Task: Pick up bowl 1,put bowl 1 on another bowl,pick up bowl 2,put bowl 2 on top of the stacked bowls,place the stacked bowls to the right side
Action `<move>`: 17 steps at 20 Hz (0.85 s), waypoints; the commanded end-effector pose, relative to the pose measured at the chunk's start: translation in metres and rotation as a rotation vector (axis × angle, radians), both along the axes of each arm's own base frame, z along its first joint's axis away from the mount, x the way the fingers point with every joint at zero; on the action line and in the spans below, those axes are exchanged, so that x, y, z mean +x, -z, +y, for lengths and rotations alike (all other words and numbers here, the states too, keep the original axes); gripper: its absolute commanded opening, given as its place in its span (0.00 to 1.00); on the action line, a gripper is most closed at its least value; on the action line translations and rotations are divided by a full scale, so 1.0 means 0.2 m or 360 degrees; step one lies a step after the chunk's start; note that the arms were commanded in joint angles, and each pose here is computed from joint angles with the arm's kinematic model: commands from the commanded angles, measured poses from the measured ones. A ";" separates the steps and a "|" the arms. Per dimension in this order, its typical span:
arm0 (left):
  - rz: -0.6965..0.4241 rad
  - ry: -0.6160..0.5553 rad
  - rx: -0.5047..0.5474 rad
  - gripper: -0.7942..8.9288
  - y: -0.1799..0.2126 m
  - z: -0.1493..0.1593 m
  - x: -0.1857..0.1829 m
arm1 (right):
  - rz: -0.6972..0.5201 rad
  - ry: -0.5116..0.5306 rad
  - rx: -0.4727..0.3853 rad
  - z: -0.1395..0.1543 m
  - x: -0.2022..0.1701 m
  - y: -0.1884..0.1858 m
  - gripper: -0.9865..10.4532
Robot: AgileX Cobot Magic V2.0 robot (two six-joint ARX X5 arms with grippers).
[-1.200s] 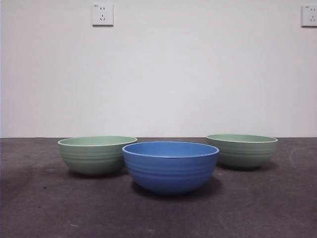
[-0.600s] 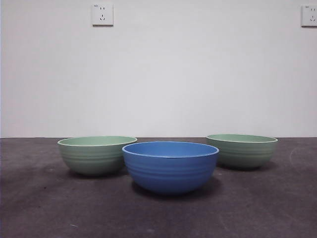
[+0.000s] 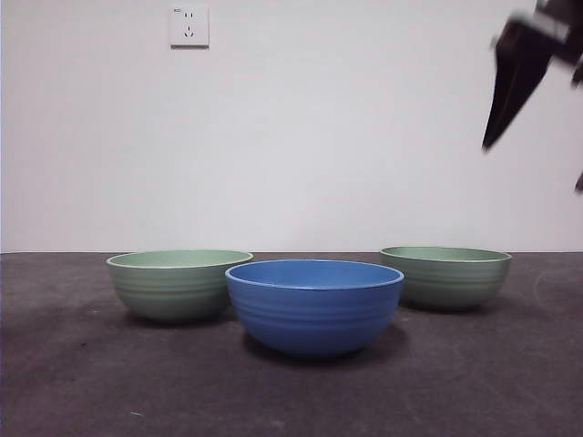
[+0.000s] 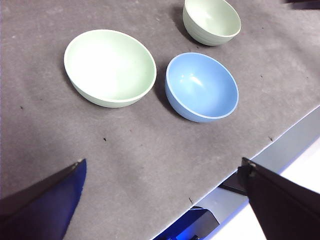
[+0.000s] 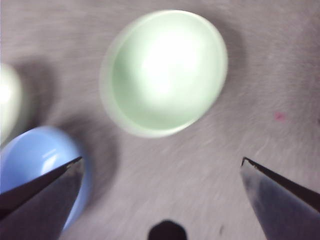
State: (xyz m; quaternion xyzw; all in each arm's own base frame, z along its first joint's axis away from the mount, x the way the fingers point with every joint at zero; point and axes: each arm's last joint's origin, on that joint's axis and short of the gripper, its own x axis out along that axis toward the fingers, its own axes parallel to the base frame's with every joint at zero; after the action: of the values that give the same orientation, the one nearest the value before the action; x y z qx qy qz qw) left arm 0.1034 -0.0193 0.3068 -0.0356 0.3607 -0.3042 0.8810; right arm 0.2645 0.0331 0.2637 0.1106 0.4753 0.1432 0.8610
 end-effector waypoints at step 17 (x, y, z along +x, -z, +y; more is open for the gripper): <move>-0.0005 -0.0001 -0.0006 0.66 -0.01 0.00 0.00 | 0.0117 0.0160 -0.0005 0.03 0.36 0.45 0.12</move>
State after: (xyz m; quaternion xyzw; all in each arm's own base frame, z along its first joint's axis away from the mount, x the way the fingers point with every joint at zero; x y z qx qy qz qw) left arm 0.1032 -0.0193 0.3067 -0.0360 0.3617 -0.3041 0.8806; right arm 0.3342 0.0382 0.1764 0.1366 0.4986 0.0960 0.8506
